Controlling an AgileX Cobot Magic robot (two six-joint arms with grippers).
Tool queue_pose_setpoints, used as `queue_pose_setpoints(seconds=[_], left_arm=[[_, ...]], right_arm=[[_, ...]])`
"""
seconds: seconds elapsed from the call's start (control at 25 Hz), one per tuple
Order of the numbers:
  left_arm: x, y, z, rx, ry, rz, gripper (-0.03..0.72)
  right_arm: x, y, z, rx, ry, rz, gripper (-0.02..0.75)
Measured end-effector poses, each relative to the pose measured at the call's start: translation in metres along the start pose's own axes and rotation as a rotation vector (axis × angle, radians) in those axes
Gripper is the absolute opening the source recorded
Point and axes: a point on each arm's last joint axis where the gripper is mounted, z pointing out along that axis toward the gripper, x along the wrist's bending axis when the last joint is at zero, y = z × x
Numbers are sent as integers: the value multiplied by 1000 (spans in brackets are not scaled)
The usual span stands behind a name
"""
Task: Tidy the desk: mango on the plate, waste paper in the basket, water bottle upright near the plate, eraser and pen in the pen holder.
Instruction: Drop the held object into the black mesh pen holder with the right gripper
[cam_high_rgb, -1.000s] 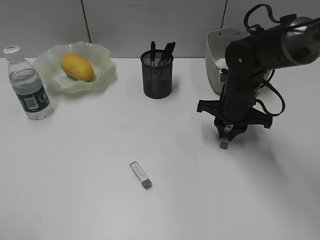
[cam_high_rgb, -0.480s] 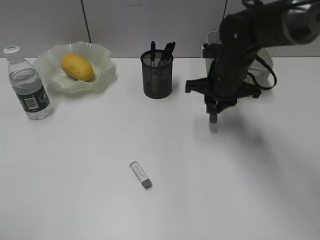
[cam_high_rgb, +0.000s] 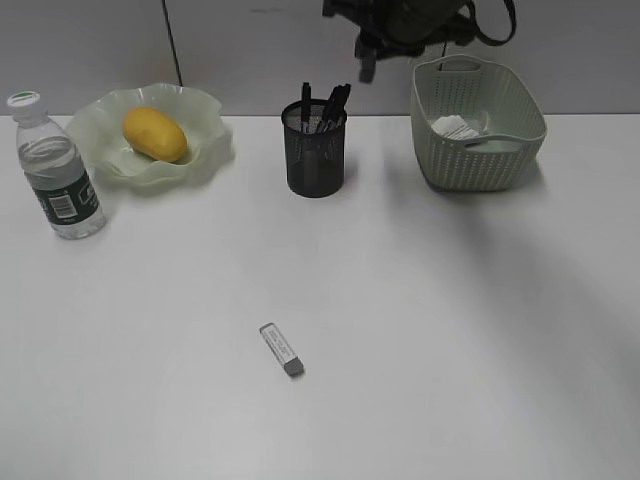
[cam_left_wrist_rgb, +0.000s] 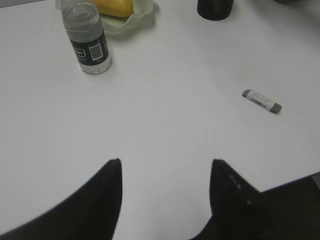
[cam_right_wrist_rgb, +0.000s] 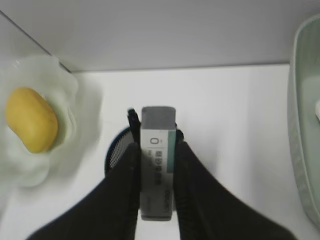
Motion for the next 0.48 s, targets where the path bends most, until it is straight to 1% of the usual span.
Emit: queue_pose_setpoints(seconds=[0.12, 0.24, 0.32, 0.48], left_arm=[[0, 0, 0, 0, 0, 0, 428], [0, 0, 0, 0, 0, 0, 428], [0, 0, 0, 0, 0, 0, 428], [0, 0, 0, 0, 0, 0, 428]], right_arm=[[5, 9, -1, -90, 47, -1, 172], [7, 12, 1, -140, 74, -1, 172], [6, 10, 7, -146, 79, -3, 171], [8, -6, 26, -111, 76, -32, 171]])
